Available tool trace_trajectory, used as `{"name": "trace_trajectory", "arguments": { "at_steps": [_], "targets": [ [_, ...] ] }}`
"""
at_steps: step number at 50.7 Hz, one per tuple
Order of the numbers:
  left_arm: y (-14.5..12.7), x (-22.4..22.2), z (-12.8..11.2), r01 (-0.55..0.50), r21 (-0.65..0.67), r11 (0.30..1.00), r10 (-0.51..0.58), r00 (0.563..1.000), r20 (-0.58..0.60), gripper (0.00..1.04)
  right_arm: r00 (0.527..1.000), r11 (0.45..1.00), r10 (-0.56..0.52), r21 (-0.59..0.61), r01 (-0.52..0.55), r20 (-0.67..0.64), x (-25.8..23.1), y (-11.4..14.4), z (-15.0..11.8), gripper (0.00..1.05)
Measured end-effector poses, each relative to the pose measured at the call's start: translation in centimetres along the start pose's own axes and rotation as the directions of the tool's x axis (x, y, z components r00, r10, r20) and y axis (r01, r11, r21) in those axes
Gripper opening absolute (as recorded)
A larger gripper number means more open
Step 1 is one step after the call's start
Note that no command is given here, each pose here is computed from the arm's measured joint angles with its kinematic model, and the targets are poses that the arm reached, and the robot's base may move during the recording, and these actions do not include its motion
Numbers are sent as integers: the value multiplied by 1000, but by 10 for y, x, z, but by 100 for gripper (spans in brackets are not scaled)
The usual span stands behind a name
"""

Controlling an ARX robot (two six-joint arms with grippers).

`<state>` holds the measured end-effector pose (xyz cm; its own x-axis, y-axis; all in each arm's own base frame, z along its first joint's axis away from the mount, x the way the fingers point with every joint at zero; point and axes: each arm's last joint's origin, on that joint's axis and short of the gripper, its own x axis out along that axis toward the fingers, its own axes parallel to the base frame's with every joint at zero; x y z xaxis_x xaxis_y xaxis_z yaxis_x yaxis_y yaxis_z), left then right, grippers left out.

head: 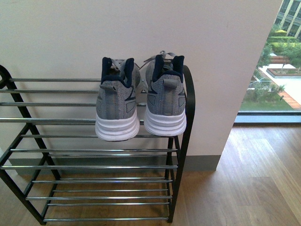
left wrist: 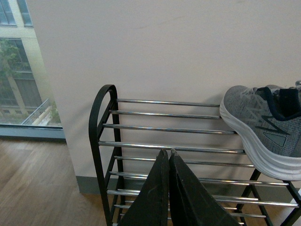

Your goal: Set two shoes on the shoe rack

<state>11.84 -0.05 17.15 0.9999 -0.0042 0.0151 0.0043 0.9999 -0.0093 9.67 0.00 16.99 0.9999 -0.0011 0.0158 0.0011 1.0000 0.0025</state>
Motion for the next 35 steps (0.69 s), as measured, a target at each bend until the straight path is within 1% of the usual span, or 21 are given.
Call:
{"name": "trace_trajectory", "arguments": {
  "at_steps": [23,26,29,35],
  "targets": [
    [0,-10,0,0,0,1000,0,1000,0,1,1000,1000,0,0,0,0,0,0,0,95],
    [0,-17,-5,0,0,1000,0,999,-34,1,1000,1000,0,0,0,0,0,0,0,95],
    [0,-20,-4,0,0,1000,0,1000,-14,1,1000,1000,0,0,0,0,0,0,0,95],
    [0,-21,-4,-1,1,1000,1,1000,-18,1,1000,1000,1,0,-1,0,0,0,0,95]
  ]
}}
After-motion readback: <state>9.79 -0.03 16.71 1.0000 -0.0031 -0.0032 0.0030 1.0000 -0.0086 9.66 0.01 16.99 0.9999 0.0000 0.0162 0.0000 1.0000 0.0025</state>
